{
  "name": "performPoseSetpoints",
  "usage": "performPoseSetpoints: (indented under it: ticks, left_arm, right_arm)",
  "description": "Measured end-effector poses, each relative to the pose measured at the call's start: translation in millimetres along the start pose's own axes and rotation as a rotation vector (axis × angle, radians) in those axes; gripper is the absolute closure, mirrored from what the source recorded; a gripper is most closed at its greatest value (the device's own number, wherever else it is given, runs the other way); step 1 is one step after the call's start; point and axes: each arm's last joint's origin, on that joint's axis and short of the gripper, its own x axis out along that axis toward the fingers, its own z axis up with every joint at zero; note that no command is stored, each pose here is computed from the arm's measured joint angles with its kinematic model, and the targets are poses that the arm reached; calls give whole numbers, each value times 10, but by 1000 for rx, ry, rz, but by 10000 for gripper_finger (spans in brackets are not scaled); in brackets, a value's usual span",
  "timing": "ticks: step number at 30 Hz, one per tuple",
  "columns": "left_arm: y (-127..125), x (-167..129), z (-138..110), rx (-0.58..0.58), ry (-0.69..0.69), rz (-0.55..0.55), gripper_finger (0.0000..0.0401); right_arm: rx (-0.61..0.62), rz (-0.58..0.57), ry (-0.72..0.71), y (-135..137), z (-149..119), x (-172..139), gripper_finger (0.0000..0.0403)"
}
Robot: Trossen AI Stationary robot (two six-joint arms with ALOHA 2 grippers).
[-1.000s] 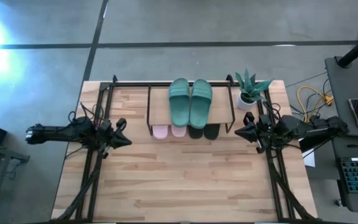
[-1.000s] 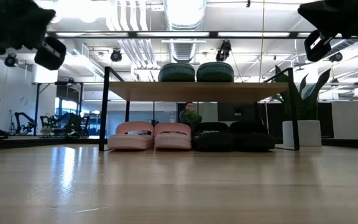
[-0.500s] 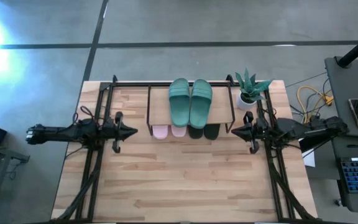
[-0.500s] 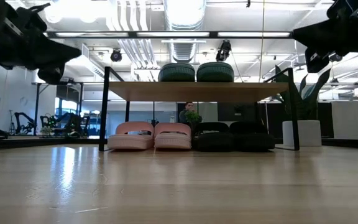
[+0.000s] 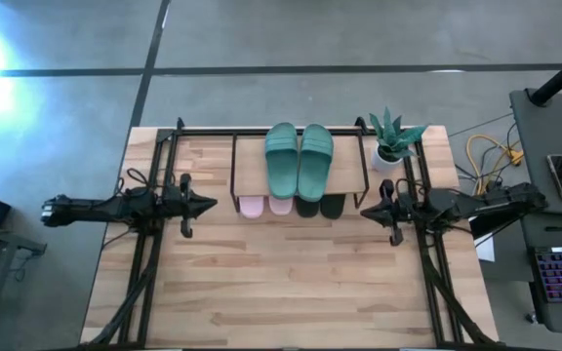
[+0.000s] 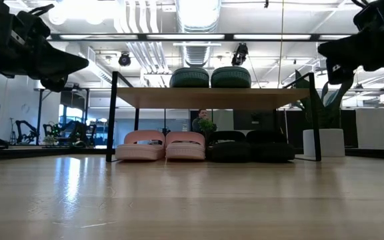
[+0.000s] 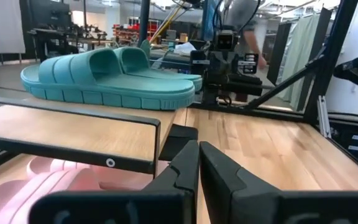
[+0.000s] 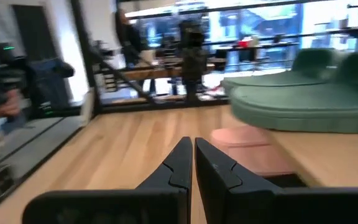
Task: Pick and place slides into the shelf
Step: Return to Home Position
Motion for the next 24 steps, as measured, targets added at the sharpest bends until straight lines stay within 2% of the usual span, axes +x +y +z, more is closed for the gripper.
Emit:
performPoseSetpoints:
  ticks: [2, 5, 10, 14, 17, 20, 24]
  left_arm:
    - [0, -2, 2, 5, -4, 0, 401]
    - [0, -4, 4, 4, -6, 0, 401]
    - [4, -11, 12, 2, -19, 10, 401]
    - [6, -18, 20, -1, -30, 14, 401]
    - [10, -19, 20, -1, -33, 27, 401]
    - [24, -18, 22, -3, -38, 76, 401]
    - [29, -20, 25, -14, -44, 92, 401]
  right_arm:
    - [1, 48, 4, 14, -2, -1, 390]
    - [36, 58, 35, 15, -30, -4, 390]
    - [77, -43, 70, -19, -76, -26, 390]
    - [13, -67, 14, -31, -27, -58, 390]
    - [10, -134, 21, -78, -42, -95, 390]
    - [-7, -124, -24, -110, -2, -125, 390]
    - [2, -135, -6, -168, -14, -127, 390]
